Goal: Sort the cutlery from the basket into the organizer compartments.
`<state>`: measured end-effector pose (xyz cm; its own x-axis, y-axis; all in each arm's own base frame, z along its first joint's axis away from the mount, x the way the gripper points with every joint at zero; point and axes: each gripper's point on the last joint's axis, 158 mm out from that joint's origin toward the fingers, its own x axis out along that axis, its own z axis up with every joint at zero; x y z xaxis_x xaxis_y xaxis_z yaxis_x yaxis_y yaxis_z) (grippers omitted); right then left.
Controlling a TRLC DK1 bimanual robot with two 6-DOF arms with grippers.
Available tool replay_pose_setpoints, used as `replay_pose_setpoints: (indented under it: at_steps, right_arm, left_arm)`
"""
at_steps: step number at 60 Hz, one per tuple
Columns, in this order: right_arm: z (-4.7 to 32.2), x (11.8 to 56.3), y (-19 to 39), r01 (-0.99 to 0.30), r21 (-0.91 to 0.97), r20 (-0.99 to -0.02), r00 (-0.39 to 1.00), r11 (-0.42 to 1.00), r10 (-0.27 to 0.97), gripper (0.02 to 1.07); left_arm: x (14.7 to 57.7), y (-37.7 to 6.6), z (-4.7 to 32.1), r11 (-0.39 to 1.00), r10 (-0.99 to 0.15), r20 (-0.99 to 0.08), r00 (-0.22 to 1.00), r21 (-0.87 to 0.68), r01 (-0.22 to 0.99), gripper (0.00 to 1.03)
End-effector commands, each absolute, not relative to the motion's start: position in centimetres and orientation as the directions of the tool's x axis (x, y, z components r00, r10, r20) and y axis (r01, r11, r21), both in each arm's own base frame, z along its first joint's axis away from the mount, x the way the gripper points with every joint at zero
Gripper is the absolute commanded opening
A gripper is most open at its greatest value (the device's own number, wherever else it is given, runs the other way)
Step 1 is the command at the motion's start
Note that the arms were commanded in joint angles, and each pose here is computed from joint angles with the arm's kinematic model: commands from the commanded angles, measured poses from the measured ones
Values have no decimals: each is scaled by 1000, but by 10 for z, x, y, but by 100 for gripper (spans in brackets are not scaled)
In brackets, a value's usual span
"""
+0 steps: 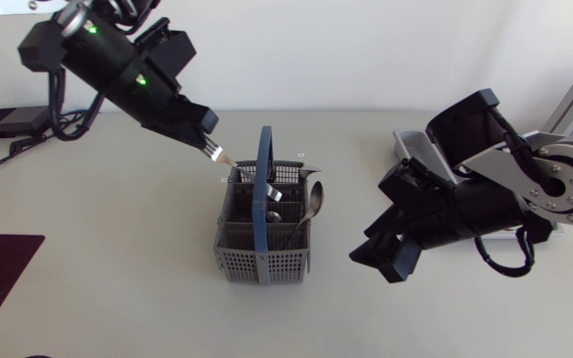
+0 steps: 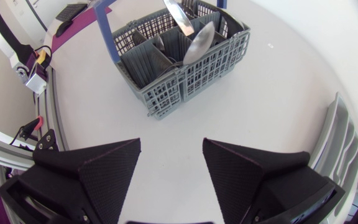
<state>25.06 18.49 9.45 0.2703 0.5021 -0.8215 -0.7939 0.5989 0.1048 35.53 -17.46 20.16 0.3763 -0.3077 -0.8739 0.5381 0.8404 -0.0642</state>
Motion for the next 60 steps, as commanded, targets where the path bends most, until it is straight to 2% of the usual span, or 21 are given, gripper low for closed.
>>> replay_pose_setpoints:
  at_steps: [1, 15, 22, 28, 36, 48, 60]
  right_arm:
    - [86, 240, 183, -795, 110, -837, 250, 596, 488, 75]
    - [88, 239, 188, -802, 98, -838, 253, 590, 483, 75]
    - [97, 240, 188, -805, 75, -829, 277, 588, 486, 75]
    - [119, 247, 188, -807, 13, -806, 341, 590, 484, 75]
    - [159, 256, 189, -808, -62, -761, 418, 586, 496, 84]
    - [209, 265, 191, -804, -135, -692, 495, 579, 525, 86]
    - [239, 265, 191, -792, -187, -619, 554, 581, 557, 87]
  left_arm:
    - [345, -158, 205, 832, -321, -871, 372, -72, 550, 3]
    - [336, -135, 224, 804, -447, -811, 377, -179, 567, 3]
    - [331, -130, 242, 783, -478, -784, 396, -176, 596, 3]
    - [324, -130, 266, 765, -483, -770, 418, -138, 629, 3]
    - [316, -136, 303, 735, -488, -730, 478, -48, 677, 3]
    - [306, -147, 348, 714, -400, -679, 615, 190, 674, 4]
    - [304, -163, 381, 709, -423, -600, 679, 247, 661, 4]
